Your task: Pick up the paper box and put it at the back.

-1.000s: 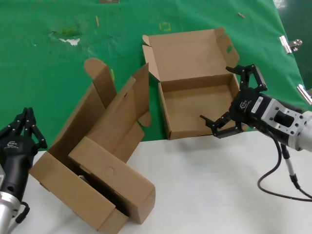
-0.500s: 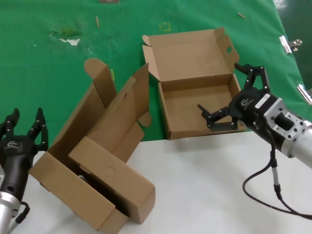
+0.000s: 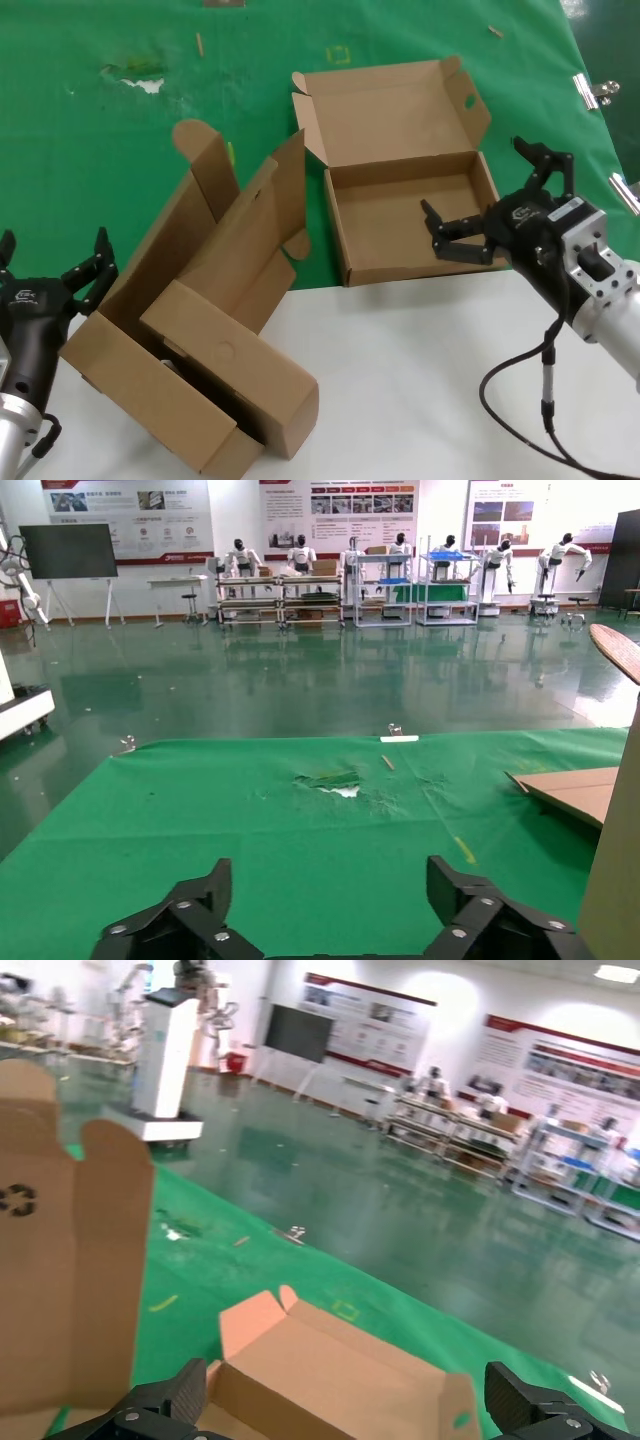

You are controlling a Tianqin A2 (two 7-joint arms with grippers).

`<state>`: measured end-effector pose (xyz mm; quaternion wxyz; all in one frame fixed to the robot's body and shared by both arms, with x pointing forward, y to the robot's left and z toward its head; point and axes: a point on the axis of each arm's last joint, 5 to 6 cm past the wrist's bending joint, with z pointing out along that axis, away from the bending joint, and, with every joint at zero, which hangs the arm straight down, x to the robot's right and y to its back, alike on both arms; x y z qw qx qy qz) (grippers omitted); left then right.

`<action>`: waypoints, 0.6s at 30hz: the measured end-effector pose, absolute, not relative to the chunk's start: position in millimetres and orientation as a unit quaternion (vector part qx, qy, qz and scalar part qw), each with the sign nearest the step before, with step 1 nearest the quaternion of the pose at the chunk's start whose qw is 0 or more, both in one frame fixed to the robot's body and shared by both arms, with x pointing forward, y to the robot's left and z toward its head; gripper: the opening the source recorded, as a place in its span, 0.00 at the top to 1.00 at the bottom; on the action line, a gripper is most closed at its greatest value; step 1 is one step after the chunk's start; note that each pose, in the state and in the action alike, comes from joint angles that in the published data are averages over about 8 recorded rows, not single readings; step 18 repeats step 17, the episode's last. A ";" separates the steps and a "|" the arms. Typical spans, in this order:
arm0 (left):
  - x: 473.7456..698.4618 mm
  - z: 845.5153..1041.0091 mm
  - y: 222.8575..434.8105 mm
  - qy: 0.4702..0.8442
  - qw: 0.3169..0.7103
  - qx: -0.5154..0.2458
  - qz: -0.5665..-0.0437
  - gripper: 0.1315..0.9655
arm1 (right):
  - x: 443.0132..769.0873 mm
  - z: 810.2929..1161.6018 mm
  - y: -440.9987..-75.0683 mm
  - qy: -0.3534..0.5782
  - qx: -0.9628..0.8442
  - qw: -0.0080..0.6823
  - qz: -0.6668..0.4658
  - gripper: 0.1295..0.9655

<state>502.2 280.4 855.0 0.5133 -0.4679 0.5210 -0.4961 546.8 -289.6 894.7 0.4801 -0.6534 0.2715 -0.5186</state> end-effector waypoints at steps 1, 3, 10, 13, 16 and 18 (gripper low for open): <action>502.2 855.0 280.4 0.521 0.513 -0.468 -0.496 0.43 | 545.6 893.2 -289.0 0.279 -0.649 0.482 -0.519 0.00; 502.2 855.0 280.4 0.521 0.513 -0.468 -0.496 0.37 | 543.0 890.3 -288.0 0.294 -0.639 0.485 -0.519 0.00; 502.2 855.0 280.4 0.521 0.513 -0.468 -0.496 0.21 | 533.5 879.8 -284.8 0.346 -0.605 0.494 -0.519 0.00; 502.2 855.0 280.4 0.521 0.513 -0.468 -0.496 0.16 | 529.0 875.2 -283.7 0.369 -0.590 0.497 -0.519 0.00; 502.2 855.0 280.4 0.521 0.513 -0.468 -0.496 0.16 | 526.0 872.2 -283.0 0.384 -0.580 0.498 -0.518 0.00; 502.2 855.0 280.4 0.521 0.513 -0.468 -0.496 0.16 | 525.2 871.4 -282.8 0.388 -0.577 0.498 -0.518 0.00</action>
